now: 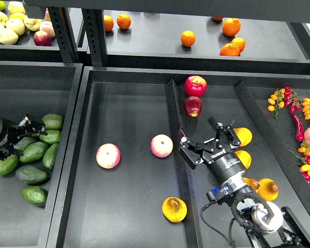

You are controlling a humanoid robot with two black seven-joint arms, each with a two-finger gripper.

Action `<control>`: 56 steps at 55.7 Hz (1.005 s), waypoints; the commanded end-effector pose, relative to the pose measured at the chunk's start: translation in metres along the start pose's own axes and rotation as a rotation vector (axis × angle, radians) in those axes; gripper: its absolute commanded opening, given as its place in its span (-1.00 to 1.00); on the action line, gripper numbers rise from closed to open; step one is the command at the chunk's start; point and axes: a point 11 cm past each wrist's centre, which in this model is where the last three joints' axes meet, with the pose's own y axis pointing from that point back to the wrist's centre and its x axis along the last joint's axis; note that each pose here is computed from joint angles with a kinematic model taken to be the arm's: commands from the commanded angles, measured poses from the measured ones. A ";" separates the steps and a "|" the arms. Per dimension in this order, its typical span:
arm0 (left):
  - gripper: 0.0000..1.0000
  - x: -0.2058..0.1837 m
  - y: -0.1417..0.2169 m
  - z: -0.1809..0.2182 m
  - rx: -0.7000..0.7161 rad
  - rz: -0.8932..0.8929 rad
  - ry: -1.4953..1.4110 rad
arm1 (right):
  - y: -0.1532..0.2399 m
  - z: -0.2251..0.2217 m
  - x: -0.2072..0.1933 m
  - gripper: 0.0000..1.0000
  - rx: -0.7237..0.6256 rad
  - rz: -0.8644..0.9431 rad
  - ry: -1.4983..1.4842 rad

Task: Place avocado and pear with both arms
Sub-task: 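Raise the left gripper away from the avocado bin, then swing the right gripper toward the yellow pear in the middle bin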

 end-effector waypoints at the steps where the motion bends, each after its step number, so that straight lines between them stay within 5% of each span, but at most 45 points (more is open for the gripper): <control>1: 0.97 -0.014 -0.002 -0.001 -0.099 -0.086 0.133 | 0.015 -0.018 0.003 1.00 -0.035 0.034 0.082; 17: 0.97 -0.066 -0.038 -0.032 -0.298 -0.284 0.454 | 0.060 -0.040 -0.003 1.00 -0.337 0.013 0.424; 45: 0.98 -0.148 -0.084 -0.085 -0.491 -0.462 0.950 | 0.067 -0.103 -0.040 1.00 -0.431 0.133 0.726; 56: 0.98 -0.175 -0.092 -0.089 -0.602 -0.546 1.190 | 0.079 -0.116 -0.034 1.00 -0.599 0.284 0.926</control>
